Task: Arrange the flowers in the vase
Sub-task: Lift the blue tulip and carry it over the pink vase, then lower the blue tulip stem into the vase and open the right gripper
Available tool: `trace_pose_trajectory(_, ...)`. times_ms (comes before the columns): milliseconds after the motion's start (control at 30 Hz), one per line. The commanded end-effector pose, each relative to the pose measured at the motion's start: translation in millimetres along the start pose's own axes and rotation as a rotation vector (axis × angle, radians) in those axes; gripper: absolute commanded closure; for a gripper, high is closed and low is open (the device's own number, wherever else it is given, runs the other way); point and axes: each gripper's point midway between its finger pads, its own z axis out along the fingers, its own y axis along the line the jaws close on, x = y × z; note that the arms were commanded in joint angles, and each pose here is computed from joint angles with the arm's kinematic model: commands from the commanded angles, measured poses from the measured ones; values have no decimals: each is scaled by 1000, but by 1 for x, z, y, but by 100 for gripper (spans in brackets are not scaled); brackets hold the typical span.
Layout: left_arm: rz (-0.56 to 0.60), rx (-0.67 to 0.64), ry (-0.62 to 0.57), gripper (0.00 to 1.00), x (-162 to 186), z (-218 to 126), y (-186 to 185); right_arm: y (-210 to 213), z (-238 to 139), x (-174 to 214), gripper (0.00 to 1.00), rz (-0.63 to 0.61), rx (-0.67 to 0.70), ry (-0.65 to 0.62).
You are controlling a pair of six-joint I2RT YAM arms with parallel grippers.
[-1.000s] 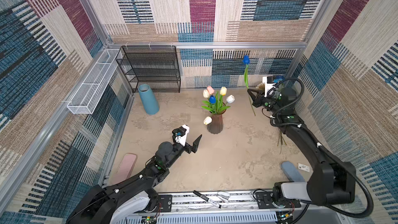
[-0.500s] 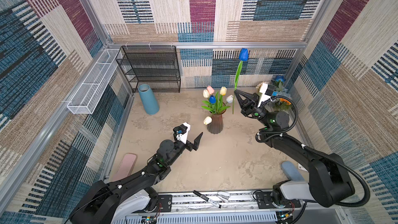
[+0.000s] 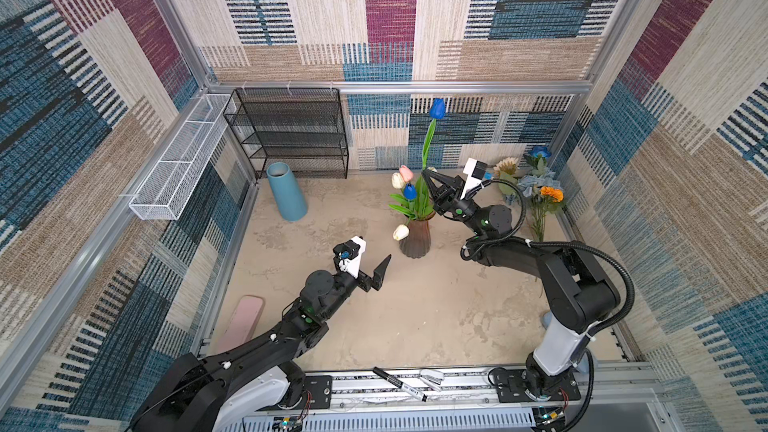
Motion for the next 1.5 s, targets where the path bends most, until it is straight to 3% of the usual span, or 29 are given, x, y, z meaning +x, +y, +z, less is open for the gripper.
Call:
trace_pose_trajectory(0, 2, -5, -9, 4, -1, -2, 1, 17, -5, -22, 100, -115, -58, -132)
trace_pose_trajectory(267, 15, -7, 1, 4, 2, 1, 1, 10, -12, -5, 100, -143, 6, -51)
trace_pose_trajectory(467, 15, -4, -4, 4, 3, 5, 1, 14, -20, -2, 69, -218, 42, -2)
trace_pose_trajectory(900, 27, 6, -10, 4, -3, 11, -1, 19, -29, -30, 56, -343, 177, 57)
trace_pose_trajectory(1100, 39, 0, -6, 3, -2, 11, 0, 30, -58, -39, 35, -379, 253, 96)
trace_pose_trajectory(1233, 36, -12, -13, 3, 0, 11, 2, 22, -83, -7, 27, -378, 292, 226)
trace_pose_trajectory(1400, 39, 1, 1, 2, 2, 10, 0, 14, -126, 41, 12, -343, 314, 283)
trace_pose_trajectory(1467, 44, -3, 5, 2, 4, 8, 1, 8, -130, 60, 12, -325, 299, 326)
